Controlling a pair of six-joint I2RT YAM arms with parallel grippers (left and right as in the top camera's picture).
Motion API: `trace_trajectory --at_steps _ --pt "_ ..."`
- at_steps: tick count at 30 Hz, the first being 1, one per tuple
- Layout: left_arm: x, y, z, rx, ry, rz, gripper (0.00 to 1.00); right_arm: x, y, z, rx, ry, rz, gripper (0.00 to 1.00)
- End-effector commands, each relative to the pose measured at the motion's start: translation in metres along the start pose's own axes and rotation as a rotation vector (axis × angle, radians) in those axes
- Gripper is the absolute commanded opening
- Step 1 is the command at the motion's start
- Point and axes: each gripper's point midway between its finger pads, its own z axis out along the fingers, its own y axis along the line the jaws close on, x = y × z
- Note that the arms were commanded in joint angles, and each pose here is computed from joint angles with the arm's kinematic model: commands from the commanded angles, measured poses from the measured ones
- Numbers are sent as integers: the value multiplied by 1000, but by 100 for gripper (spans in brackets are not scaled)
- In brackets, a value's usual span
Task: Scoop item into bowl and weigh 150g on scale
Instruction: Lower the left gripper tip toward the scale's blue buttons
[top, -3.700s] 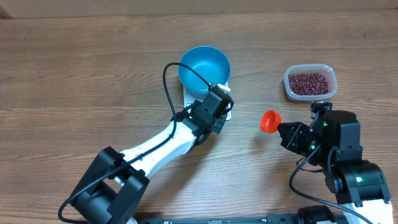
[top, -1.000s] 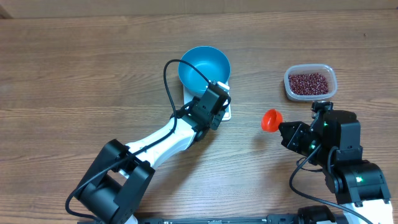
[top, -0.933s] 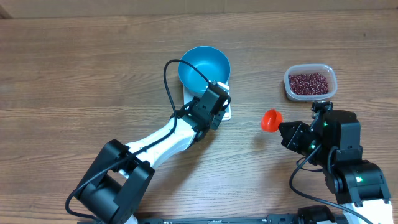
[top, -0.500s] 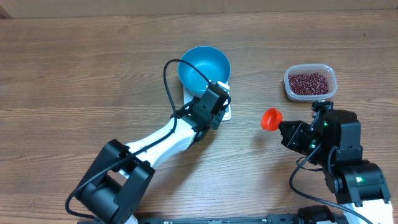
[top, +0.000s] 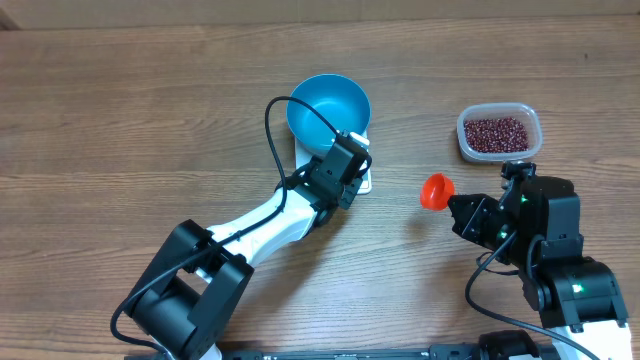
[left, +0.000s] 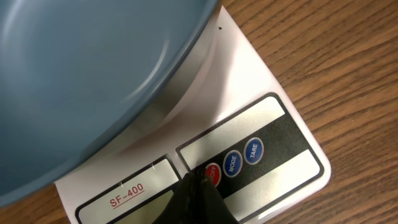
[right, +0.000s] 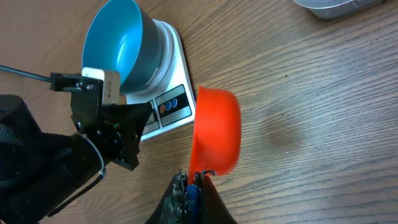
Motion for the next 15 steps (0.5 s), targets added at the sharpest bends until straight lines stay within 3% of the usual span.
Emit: trace_trajectory --at_steps 1,15 --pt "4 2 5 -16 10 27 4 -10 9 -8 -15 -37 -14 4" --pt "10 -2 15 -7 24 34 4 -10 9 -8 -15 -37 -14 4"
